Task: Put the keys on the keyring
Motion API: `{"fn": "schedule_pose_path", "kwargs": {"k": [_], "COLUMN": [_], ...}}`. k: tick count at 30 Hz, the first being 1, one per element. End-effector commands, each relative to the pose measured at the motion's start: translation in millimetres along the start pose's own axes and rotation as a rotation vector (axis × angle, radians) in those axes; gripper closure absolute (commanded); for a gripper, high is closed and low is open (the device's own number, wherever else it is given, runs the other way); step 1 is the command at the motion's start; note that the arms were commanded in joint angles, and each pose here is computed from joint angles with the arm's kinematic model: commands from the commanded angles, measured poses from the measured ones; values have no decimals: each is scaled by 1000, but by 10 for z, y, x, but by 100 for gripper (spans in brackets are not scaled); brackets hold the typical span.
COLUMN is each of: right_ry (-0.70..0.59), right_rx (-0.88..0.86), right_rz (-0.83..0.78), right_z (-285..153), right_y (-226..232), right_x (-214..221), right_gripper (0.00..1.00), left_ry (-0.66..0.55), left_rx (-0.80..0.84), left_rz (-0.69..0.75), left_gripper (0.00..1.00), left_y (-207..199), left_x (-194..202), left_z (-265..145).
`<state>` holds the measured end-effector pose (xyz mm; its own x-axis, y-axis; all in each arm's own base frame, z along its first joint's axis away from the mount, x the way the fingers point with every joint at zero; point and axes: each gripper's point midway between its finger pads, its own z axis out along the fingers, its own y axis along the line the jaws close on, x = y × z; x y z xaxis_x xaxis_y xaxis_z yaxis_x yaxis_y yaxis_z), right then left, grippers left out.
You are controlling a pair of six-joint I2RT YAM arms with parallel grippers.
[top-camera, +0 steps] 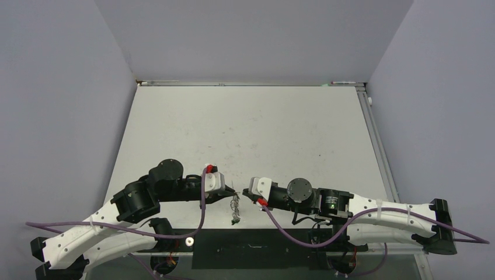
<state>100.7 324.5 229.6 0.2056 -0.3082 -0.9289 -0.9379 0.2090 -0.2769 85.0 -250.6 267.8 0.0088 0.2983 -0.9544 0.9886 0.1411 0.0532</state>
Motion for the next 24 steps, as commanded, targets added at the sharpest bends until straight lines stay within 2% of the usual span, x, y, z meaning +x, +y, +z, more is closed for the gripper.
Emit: {"fn": "schedule_pose_path", "kwargs": {"k": [1, 3, 8, 17, 24], "right_ry": [-84, -88, -80, -148, -130], "right_rx": [34, 34, 4, -38, -70], "right_rz": [23, 23, 11, -31, -55], "right_z": [-38, -42, -95, -147, -63], "right_y": [-96, -99, -57, -33, 1], "right_x": [-263, -277, -283, -518, -549], "right_gripper": [85, 74, 62, 61, 65], "left_ry": [-75, -74, -71, -62, -57], "left_rx": [-10, -8, 0, 22, 32], "left_rz": [29, 29, 26, 22, 18], "left_gripper": [100, 100, 100, 100, 100], "left_y": [36, 34, 23, -6, -17], "left_x": [-237, -235, -225, -204, -189], "left_z": [-22, -18, -8, 22, 41]}}
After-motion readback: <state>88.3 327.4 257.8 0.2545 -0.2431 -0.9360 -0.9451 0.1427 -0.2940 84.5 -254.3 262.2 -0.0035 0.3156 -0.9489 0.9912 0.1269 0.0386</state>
